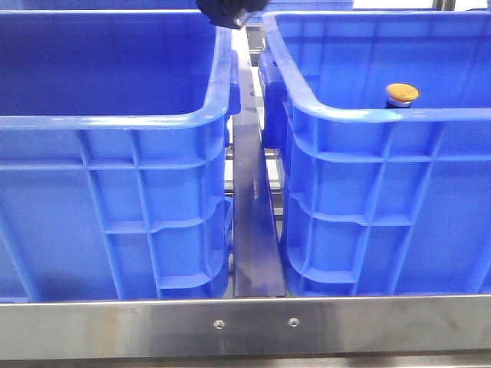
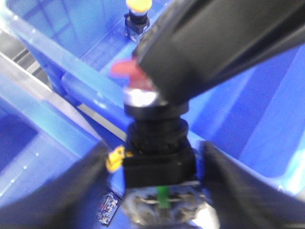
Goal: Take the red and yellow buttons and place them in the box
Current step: 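Grasp the red button cap with the right gripper, open left gripper, then lower the red button beside the yellow one with the right gripper, release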
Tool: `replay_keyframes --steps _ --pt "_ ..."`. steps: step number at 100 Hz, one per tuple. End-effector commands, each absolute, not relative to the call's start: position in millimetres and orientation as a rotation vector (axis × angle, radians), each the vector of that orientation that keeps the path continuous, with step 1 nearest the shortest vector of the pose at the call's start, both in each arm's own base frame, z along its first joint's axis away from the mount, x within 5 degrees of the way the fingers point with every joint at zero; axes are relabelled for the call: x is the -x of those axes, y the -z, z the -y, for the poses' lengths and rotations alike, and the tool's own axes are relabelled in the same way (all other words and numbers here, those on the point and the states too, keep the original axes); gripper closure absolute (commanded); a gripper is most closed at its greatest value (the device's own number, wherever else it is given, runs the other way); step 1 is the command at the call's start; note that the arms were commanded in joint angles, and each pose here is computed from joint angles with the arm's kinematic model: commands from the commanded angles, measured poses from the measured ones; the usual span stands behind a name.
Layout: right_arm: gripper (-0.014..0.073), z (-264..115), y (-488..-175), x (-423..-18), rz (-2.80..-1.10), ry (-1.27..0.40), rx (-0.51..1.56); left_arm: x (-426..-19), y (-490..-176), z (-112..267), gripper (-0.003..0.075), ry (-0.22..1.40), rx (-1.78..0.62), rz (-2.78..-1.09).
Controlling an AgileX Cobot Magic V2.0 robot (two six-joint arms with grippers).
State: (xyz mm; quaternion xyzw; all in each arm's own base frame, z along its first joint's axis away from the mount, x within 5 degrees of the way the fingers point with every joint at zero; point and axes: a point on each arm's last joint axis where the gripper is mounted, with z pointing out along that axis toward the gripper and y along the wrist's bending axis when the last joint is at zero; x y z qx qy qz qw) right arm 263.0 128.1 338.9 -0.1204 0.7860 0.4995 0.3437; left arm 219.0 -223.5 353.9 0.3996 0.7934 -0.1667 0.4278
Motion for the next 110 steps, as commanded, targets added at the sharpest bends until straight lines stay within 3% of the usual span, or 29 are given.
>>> replay_keyframes --steps 1,34,59,70,110 --pt "0.0445 -126 -364 -260 -1.940 -1.322 0.319 -214 -383 222 0.0087 0.463 -0.935 -1.855" --pt "0.0445 -48 -389 -288 -1.889 -0.942 0.220 -212 -385 220 0.0081 0.465 -0.933 -1.849" --pt "0.0445 23 -373 -300 -1.970 -0.383 0.126 -212 -385 220 0.0101 0.465 -0.933 -1.849" --pt "0.0445 39 -364 -309 -1.969 -0.210 0.078 -212 -385 220 0.0101 0.465 -0.933 -1.849" --pt "0.0445 58 -307 -354 -2.040 -0.080 -0.064 -213 -384 221 0.0101 0.459 -0.936 -1.849"
